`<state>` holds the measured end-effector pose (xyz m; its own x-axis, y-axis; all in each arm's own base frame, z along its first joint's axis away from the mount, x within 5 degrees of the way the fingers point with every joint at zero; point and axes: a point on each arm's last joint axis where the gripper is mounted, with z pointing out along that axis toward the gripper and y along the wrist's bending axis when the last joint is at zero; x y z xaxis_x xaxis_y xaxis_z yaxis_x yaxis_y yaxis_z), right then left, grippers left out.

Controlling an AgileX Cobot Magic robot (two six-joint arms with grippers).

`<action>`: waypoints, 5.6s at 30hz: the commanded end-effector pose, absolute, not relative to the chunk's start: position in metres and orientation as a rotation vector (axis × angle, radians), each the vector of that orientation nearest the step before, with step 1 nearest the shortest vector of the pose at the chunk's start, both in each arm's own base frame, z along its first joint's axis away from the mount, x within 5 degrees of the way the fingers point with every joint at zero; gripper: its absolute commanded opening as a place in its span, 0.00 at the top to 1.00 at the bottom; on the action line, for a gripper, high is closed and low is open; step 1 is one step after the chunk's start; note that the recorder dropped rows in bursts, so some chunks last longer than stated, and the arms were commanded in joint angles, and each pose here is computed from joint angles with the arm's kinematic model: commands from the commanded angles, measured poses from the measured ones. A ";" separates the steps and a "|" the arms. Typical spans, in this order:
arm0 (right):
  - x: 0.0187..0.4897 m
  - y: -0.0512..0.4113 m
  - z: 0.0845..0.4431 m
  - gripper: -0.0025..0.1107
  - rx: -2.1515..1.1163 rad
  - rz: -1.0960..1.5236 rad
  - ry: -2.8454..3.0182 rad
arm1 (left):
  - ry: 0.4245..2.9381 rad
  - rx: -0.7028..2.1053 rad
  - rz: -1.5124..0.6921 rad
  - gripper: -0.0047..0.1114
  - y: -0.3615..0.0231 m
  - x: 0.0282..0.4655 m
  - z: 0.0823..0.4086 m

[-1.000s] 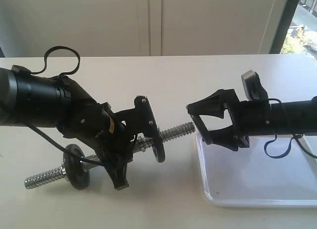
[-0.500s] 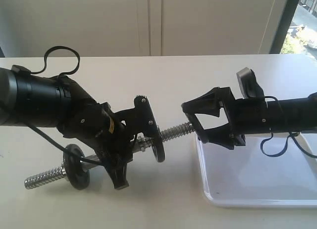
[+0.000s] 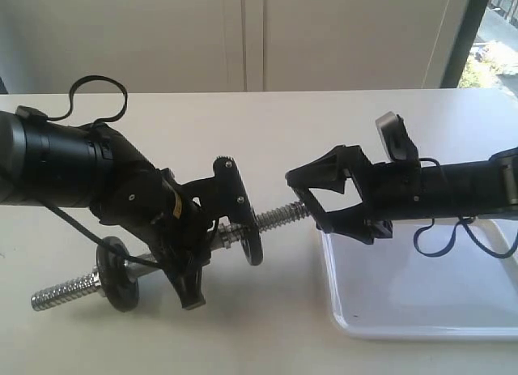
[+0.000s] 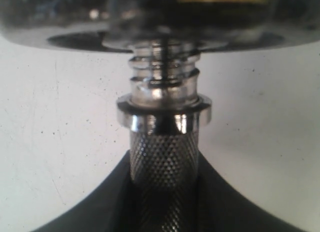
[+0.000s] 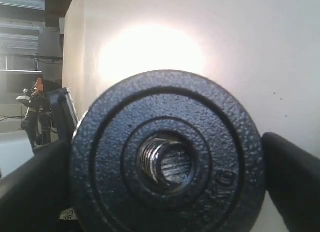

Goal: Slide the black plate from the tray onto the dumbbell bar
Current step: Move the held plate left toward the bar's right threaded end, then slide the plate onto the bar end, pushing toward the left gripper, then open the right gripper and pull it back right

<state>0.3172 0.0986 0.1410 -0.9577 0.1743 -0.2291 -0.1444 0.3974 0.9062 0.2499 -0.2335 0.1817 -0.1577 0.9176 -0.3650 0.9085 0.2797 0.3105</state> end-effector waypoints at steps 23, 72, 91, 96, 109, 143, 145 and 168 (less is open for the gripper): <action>0.314 0.109 0.166 0.98 -0.051 1.725 2.177 | 1.940 1.335 -0.131 0.96 -0.250 0.257 0.219; 0.312 0.101 0.165 0.98 -0.117 1.616 2.157 | 1.969 1.326 -0.134 0.96 -0.249 0.257 0.218; 0.307 0.114 0.157 0.98 -0.132 1.701 2.178 | 1.939 1.313 -0.143 0.96 -0.251 0.258 0.220; 0.301 0.130 0.154 0.98 -0.185 1.732 2.200 | 1.937 1.309 -0.145 0.96 -0.251 0.258 0.220; 0.299 0.136 0.155 0.98 -0.097 1.795 2.251 | 1.904 1.252 -0.182 0.96 -0.254 0.260 0.224; 0.300 0.136 0.147 0.05 -0.187 1.654 2.288 | 1.925 1.265 -0.172 0.96 -0.253 0.259 0.222; 0.303 0.123 0.146 0.05 -0.180 1.643 2.290 | 1.933 1.273 -0.167 0.96 -0.252 0.259 0.222; 0.320 0.049 0.169 0.06 0.158 1.665 2.268 | 1.922 1.461 -0.107 0.96 -0.261 0.247 0.206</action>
<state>0.3183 0.0507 0.1637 -0.9472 0.2613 -0.1856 -0.0927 0.3308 0.9391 0.2485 -0.2460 0.1739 -0.2297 0.8685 -0.4393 0.8892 0.3708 0.2680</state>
